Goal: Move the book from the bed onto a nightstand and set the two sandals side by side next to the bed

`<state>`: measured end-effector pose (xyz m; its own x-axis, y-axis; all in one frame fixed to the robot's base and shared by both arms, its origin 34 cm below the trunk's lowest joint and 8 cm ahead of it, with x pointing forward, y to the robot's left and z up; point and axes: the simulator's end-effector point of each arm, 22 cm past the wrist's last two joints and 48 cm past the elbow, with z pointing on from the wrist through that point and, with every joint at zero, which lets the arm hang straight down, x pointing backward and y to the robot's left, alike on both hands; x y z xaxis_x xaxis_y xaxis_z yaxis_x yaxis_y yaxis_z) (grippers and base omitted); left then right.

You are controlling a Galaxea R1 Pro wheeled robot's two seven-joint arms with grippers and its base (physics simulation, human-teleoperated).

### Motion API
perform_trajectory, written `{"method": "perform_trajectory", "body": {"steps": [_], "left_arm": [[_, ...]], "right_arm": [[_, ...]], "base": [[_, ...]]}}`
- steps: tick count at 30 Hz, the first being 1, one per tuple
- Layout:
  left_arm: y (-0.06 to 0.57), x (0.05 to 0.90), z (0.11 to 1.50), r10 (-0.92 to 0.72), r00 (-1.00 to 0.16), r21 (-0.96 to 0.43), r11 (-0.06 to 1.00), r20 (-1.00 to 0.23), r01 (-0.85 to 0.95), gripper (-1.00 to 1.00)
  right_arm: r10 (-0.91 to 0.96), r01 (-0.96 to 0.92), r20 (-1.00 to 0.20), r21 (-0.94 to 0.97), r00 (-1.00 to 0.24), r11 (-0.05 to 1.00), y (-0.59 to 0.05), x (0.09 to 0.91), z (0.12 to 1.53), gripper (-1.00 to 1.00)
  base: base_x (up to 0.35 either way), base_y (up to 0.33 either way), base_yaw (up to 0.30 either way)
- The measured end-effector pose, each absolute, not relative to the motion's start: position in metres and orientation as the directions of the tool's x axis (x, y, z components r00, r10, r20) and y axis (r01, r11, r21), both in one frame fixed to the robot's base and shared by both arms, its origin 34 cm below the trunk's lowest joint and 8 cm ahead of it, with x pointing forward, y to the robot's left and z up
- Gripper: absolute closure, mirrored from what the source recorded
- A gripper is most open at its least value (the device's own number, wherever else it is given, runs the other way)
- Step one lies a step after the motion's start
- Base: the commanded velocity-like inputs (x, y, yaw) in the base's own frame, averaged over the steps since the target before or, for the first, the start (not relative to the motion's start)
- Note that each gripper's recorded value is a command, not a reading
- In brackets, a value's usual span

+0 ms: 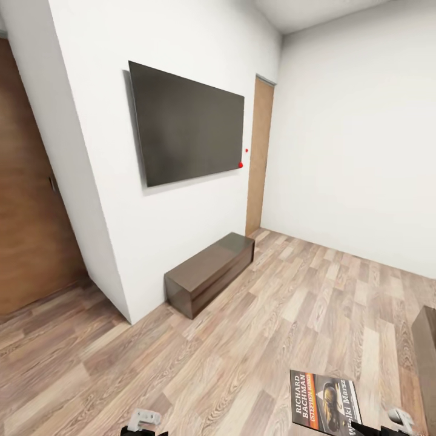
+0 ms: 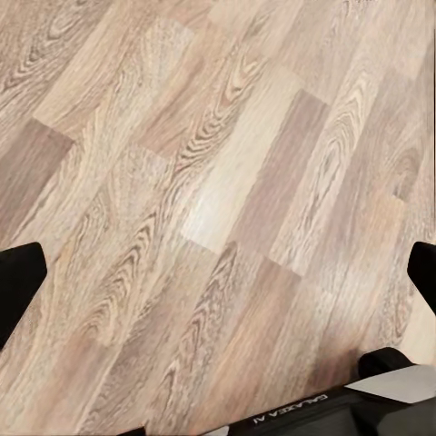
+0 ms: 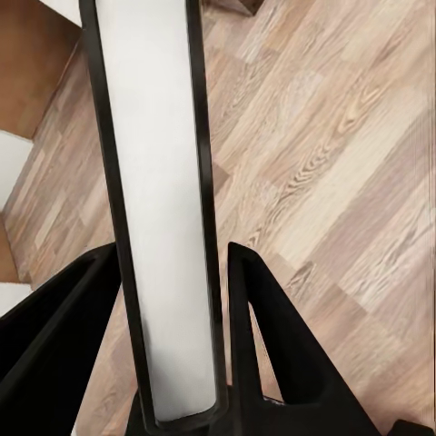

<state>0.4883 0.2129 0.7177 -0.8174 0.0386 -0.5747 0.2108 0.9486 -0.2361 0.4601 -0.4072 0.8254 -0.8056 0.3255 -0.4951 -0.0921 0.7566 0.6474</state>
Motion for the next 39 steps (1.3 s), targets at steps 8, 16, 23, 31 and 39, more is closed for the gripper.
{"method": "perform_trajectory", "body": {"steps": [8, 16, 23, 31, 39], "left_arm": [[0.2129, 0.4883, 0.7176, 0.039, -0.818, -0.236, 0.949, -0.574, 0.211, -1.0], [0.2129, 0.4884, 0.7173, 0.038, -0.818, -0.236, 0.949, -0.573, 0.21, -1.0], [0.2129, 0.4886, 0.7174, 0.038, -0.818, -0.236, 0.949, -0.574, 0.21, -1.0], [0.2129, 0.4885, 0.7174, 0.038, -0.818, -0.236, 0.949, -0.574, 0.21, -1.0], [0.2129, 0.4886, 0.7174, 0.038, -0.818, -0.236, 0.949, -0.574, 0.21, -1.0]], "right_arm": [[0.326, -0.092, -0.495, 0.648, -0.805, 0.757, -0.4073, 0.4604, 0.8254, 1.0], [0.325, -0.092, -0.494, 0.647, -0.806, 0.757, -0.4072, 0.4603, 0.8248, 1.0], [0.324, -0.092, -0.494, 0.647, -0.807, 0.757, -0.4072, 0.4602, 0.8248, 1.0], [0.325, -0.091, -0.494, 0.647, -0.806, 0.757, -0.4073, 0.4604, 0.8249, 1.0], [0.326, -0.092, -0.495, 0.648, -0.806, 0.756, -0.4071, 0.4605, 0.8251, 1.0]], "base": [[0.303, 0.0, -0.283], [0.036, 0.0, -0.283], [0.001, 0.0, -0.283], [0.0, 0.0, -0.283], [0.0, 0.0, -0.283]]}}
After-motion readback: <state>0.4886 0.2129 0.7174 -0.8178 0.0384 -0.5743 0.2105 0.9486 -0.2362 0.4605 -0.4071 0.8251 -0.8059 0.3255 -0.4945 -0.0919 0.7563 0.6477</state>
